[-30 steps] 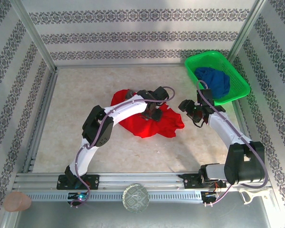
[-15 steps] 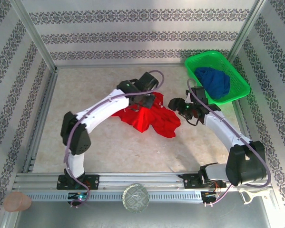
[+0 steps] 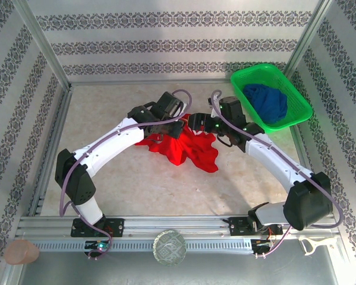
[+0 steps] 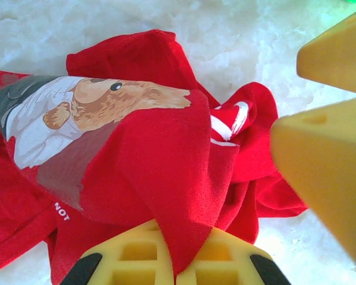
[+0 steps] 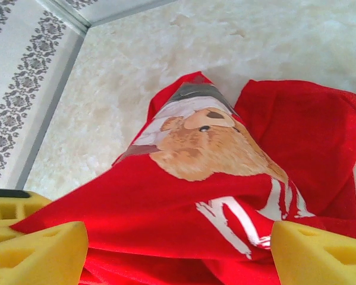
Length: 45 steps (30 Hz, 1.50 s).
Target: Fold the inside-out t-shirt
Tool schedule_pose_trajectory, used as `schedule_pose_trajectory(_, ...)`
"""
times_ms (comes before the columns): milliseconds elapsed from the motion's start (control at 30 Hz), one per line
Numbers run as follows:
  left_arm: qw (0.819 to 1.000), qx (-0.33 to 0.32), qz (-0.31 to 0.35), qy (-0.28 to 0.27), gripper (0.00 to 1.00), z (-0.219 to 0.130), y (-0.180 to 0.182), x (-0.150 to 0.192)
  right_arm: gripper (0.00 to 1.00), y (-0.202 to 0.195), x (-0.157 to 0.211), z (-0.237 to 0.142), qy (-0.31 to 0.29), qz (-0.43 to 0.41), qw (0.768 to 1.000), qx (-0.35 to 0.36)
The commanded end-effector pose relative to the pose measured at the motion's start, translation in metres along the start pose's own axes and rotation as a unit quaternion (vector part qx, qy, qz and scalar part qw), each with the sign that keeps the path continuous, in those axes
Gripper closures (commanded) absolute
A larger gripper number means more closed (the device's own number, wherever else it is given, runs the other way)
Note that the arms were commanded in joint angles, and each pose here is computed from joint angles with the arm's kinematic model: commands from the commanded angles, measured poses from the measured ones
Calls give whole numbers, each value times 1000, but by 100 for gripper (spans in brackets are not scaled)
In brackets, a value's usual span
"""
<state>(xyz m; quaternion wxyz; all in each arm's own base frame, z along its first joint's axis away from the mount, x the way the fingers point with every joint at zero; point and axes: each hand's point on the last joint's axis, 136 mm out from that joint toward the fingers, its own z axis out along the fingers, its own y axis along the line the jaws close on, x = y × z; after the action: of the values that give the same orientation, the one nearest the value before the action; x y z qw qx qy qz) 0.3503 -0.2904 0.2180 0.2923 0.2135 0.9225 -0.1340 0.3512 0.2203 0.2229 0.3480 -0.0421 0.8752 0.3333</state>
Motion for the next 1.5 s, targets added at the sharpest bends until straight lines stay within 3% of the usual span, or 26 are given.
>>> schedule_pose_trajectory(0,999,13,-2,-42,100,-15,2,-18,20,1,7,-7,-20,-32,999,1)
schedule_pose_trajectory(267,997,47,-13,-64,100,-27,-1,-24,21,-8,32,-6,-21,-24,999,-3)
schedule_pose_trajectory(533,995,76,-11,-63,100,-31,-7,-18,22,2,21,19,-34,-31,999,17)
schedule_pose_trajectory(767,991,107,-1,-77,100,-41,-17,-21,24,-32,11,74,-26,5,994,103)
schedule_pose_trajectory(1000,983,130,-15,-130,100,-68,-9,-41,24,-55,45,141,51,11,991,120)
schedule_pose_trajectory(1067,980,131,-34,-145,100,-74,3,-45,32,-48,41,146,57,4,993,103)
schedule_pose_trajectory(1100,979,131,-49,-151,100,-75,13,-46,42,-45,37,145,60,1,994,95)
schedule_pose_trajectory(1167,974,133,-86,-162,100,-77,36,-48,80,-37,23,135,55,5,996,68)
schedule_pose_trajectory(1200,971,132,-106,-170,100,-77,49,-49,94,-33,15,126,49,10,997,53)
schedule_pose_trajectory(1233,968,126,-125,-176,100,-76,65,-48,100,-29,6,115,42,17,998,37)
schedule_pose_trajectory(1467,965,63,-193,-166,100,-42,143,-36,100,32,-48,21,0,41,990,-136)
